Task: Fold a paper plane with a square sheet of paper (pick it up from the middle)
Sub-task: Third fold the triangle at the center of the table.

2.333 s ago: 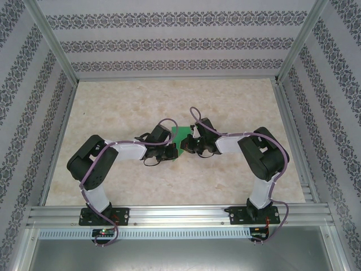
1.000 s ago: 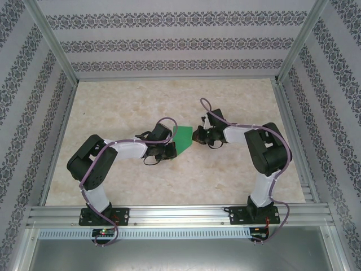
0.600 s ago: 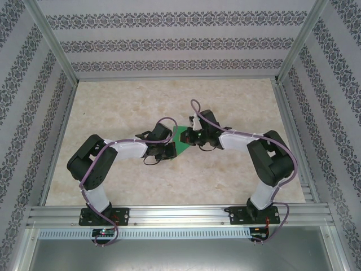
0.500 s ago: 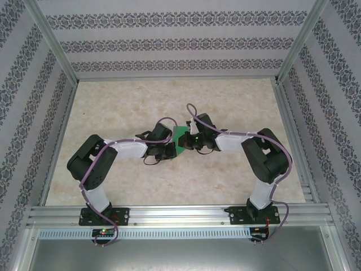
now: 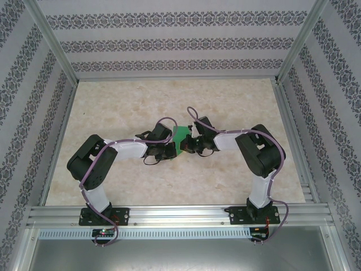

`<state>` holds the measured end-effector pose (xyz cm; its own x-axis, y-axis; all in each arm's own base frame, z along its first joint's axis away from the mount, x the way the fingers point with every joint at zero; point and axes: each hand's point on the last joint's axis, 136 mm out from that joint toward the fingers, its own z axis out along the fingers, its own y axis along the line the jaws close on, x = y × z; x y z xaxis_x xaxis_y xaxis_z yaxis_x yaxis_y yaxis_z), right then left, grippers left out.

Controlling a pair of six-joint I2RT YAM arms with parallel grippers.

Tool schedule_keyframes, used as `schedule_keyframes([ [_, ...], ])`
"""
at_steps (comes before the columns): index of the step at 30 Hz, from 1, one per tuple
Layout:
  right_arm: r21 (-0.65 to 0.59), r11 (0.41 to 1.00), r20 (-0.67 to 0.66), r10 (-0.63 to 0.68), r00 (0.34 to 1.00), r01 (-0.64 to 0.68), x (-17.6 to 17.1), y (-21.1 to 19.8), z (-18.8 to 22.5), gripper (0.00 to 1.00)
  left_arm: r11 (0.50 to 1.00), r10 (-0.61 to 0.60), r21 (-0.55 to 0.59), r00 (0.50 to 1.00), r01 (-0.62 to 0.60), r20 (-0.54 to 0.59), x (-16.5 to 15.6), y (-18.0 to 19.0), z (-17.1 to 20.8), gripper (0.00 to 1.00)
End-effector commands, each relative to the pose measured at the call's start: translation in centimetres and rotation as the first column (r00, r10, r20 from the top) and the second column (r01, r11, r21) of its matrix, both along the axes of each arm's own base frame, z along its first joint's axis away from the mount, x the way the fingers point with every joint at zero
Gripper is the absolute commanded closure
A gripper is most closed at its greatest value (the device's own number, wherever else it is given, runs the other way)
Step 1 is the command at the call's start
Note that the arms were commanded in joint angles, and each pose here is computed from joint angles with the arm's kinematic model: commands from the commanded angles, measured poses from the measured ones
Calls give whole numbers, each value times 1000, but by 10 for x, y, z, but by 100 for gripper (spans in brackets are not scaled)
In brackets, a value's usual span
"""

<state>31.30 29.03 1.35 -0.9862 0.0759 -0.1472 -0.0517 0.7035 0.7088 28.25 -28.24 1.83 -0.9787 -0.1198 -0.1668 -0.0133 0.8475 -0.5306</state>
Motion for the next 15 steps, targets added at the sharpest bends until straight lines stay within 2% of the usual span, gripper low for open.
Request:
schedule_keyframes([
  [1,-94,995,-28,-49,998,46,2,-24,-24,100,1000,-9,5,998,10,-59,-10,2,-7,99],
  [4,-84,996,-46,-33,998,29,-3,-15,-26,100,993,-16,-116,1000,17,10,5,-20,21,99],
  [7,-86,996,-58,-35,998,30,-6,-14,-30,100,986,-20,-165,998,30,62,14,-29,34,97],
  [11,-86,996,-70,-36,997,30,-7,-14,-34,100,987,-32,-158,998,39,49,15,-32,29,97],
  [15,-88,996,-73,-35,997,28,-8,-14,-35,100,995,-22,-95,999,25,30,16,-25,13,97],
])
